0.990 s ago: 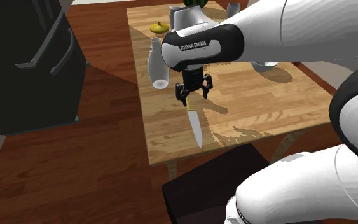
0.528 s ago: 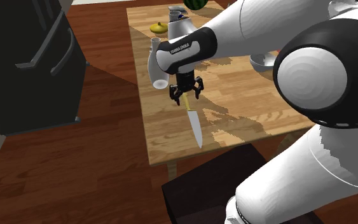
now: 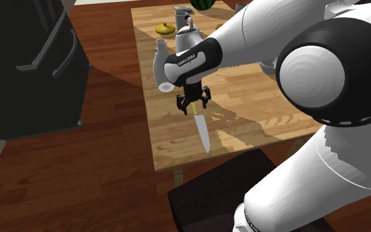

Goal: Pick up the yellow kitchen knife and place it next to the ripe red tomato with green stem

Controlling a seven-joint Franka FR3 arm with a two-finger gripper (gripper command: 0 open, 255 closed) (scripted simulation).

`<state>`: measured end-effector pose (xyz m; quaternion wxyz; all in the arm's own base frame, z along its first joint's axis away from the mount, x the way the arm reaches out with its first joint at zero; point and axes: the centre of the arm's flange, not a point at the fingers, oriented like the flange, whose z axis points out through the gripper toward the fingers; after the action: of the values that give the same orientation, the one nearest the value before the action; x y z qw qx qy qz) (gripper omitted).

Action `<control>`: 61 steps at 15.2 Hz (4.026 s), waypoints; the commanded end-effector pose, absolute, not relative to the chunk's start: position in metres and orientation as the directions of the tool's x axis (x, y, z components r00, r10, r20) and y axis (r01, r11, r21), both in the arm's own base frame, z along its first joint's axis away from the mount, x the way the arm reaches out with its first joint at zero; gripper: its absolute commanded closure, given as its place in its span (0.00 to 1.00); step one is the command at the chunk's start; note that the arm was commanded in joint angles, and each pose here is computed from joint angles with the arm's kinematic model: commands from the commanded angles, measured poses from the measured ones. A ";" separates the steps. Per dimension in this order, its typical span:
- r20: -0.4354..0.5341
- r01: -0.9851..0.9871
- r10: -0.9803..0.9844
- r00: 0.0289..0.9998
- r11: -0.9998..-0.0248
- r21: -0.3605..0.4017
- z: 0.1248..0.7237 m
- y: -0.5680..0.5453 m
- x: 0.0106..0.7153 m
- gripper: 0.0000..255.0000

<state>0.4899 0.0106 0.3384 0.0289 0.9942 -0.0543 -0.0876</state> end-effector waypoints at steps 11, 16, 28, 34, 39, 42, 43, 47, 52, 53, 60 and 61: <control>-0.171 -0.103 -0.113 0.979 -0.992 0.067 0.337 0.011 0.490 1.00; -0.171 -0.103 -0.113 0.979 -0.992 0.067 0.343 0.011 0.490 1.00; -0.171 -0.103 -0.113 0.979 -0.992 0.067 0.406 0.011 0.490 1.00; -0.171 -0.103 -0.113 0.979 -0.992 0.067 0.438 0.011 0.490 1.00; -0.171 -0.103 -0.113 0.979 -0.992 0.067 0.464 0.011 0.490 1.00; -0.171 -0.103 -0.113 0.979 -0.992 0.067 0.480 0.011 0.490 1.00; -0.171 -0.103 -0.113 0.979 -0.992 0.067 0.485 0.011 0.490 1.00; -0.171 -0.103 -0.113 0.979 -0.992 0.067 0.492 -0.008 0.508 1.00; -0.171 -0.103 -0.113 0.979 -0.992 0.067 0.493 -0.056 0.554 1.00; -0.171 -0.103 -0.113 0.979 -0.992 0.067 0.493 -0.066 0.563 1.00; -0.171 -0.103 -0.113 0.979 -0.992 0.067 0.493 -0.133 0.626 1.00; -0.171 -0.103 -0.113 0.979 -0.992 0.067 0.493 -0.142 0.635 1.00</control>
<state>0.6266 -0.1315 0.4937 0.0286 0.9942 -0.0547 -0.0876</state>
